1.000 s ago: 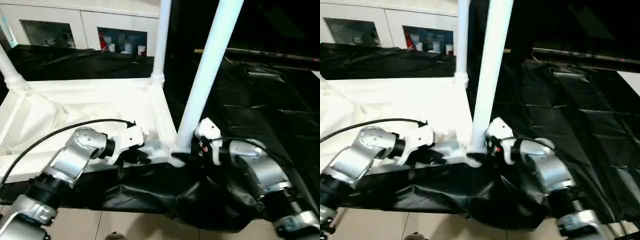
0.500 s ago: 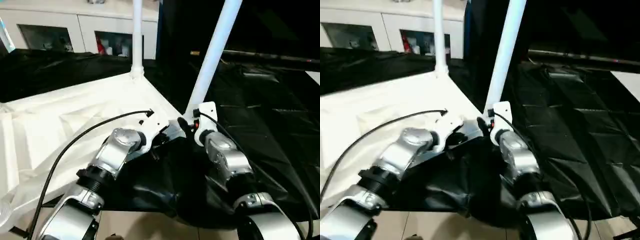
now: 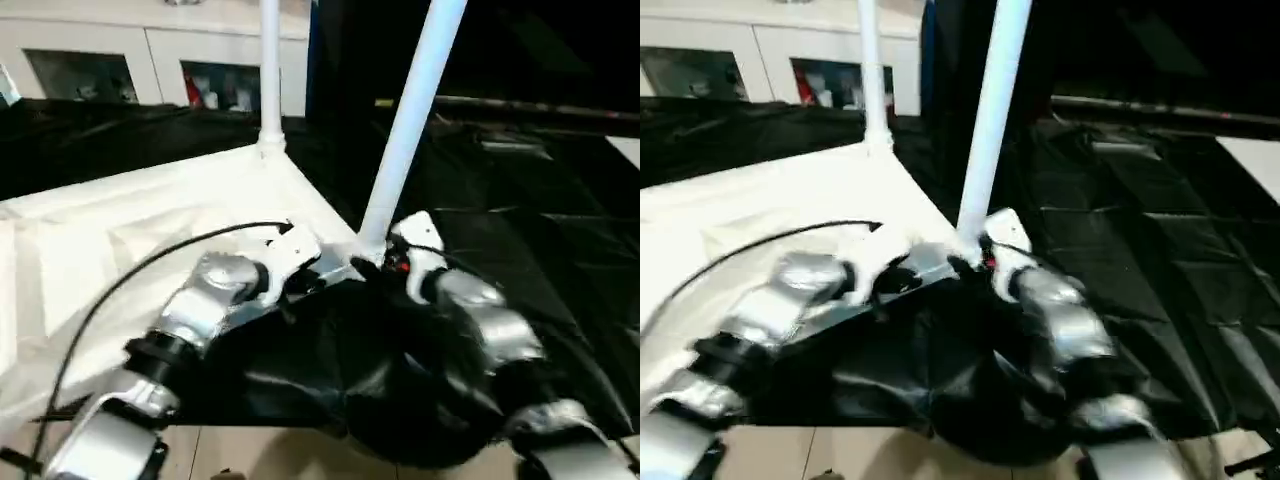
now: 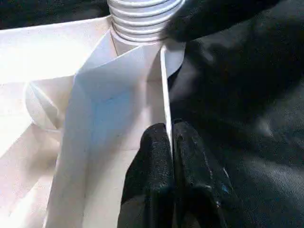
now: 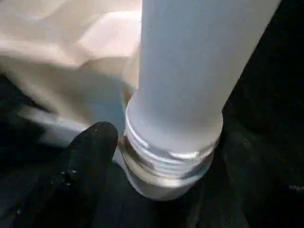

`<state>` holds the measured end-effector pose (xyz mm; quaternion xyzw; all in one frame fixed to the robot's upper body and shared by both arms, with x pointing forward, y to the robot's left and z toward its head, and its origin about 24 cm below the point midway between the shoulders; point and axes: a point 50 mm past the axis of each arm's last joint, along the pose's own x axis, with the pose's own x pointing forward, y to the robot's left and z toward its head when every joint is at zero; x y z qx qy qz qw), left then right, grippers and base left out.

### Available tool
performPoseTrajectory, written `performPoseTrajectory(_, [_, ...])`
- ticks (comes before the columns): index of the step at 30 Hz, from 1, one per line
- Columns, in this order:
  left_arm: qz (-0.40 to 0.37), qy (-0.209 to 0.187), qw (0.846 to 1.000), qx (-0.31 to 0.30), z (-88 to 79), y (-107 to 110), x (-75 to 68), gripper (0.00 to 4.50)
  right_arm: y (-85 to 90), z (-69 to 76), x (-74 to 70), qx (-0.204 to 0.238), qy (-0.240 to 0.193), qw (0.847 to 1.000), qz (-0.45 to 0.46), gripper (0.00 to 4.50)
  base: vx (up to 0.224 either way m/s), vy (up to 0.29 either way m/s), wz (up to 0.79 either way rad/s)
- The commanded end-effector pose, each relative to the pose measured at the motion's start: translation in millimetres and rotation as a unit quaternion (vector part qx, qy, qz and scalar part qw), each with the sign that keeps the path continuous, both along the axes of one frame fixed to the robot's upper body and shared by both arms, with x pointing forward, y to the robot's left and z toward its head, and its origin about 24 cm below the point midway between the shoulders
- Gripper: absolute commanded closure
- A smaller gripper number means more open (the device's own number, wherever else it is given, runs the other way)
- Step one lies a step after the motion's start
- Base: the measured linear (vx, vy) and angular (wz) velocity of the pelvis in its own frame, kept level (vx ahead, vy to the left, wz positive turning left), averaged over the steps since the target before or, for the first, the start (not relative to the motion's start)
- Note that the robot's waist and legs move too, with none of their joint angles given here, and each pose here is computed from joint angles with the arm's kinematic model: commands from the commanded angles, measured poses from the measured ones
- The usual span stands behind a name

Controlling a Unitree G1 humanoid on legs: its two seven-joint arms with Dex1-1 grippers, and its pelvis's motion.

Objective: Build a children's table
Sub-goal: Rotate leg to tighten

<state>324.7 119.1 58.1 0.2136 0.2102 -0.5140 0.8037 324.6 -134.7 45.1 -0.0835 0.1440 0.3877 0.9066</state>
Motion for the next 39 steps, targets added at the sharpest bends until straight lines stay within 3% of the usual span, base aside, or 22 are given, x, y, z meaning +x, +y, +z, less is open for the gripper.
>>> performPoseTrajectory(1, [-0.071, 0.004, 0.997, -0.022, 6.9, -11, -8.7, 4.5, 7.3, 6.1, -7.4, 0.004, 0.001, 0.997, 0.071, 0.84, 0.0, 0.0, 0.0])
performPoseTrajectory(5, [-0.145, 0.032, 0.989, -0.027, 11.8, -2, -22.3, 4.5, -1.4, 9.7, -23.1, -0.007, 0.019, 0.988, 0.151, 0.84, 0.0, 0.0, 0.0])
performPoseTrajectory(16, [-0.183, 0.056, 0.981, -0.023, 17.5, 7, -32.7, 4.5, 1.7, 8.6, -30.3, -0.021, 0.034, 0.978, 0.205, 0.84, 0.0, 0.0, 0.0])
performPoseTrajectory(25, [-0.179, 0.058, 0.982, -0.023, 16.8, 9, -33.5, 4.5, 2.2, 7.5, -29.7, -0.017, 0.039, 0.978, 0.206, 1.65, 0.0, 0.0, 0.0])
performPoseTrajectory(28, [-0.175, 0.059, 0.982, -0.024, 15.7, 9, -33.0, 4.5, 3.4, 5.5, -29.8, -0.006, 0.043, 0.98, 0.195, 1.73, 0.0, 0.0, 0.0])
performPoseTrajectory(30, [-0.162, 0.054, 0.985, -0.025, 14.6, 8, -30.9, 4.5, 4.4, 2.5, -28.5, -0.005, 0.044, 0.983, 0.176, 1.75, 0.0, 0.0, 0.0])
performPoseTrajectory(35, [-0.06, 0.015, 0.998, -0.015, 8.3, 2, -10.2, 4.5, 8.9, -15.6, -17.6, -0.012, 0.055, 0.997, 0.056, 1.78, 0.0, 0.0, 0.0])
performPoseTrajectory(36, [0.014, -0.007, 1.0, -0.011, 4.9, -5, 4.1, 4.5, 12.0, -26.0, -7.1, -0.001, 0.07, 0.996, -0.053, 1.78, 0.0, 0.0, 0.0])
performPoseTrajectory(38, [0.032, -0.012, 0.999, -0.011, 4.2, -8, 7.4, 4.5, 13.1, -29.0, -4.4, 0.001, 0.076, 0.994, -0.084, 1.78, 0.0, 0.0, 0.0])
performPoseTrajectory(39, [0.072, -0.012, 0.997, -0.021, 2.1, -19, 13.5, 4.5, 16.7, -34.9, 3.8, 0.013, 0.089, 0.982, -0.168, 1.78, 0.0, 0.0, 0.0])
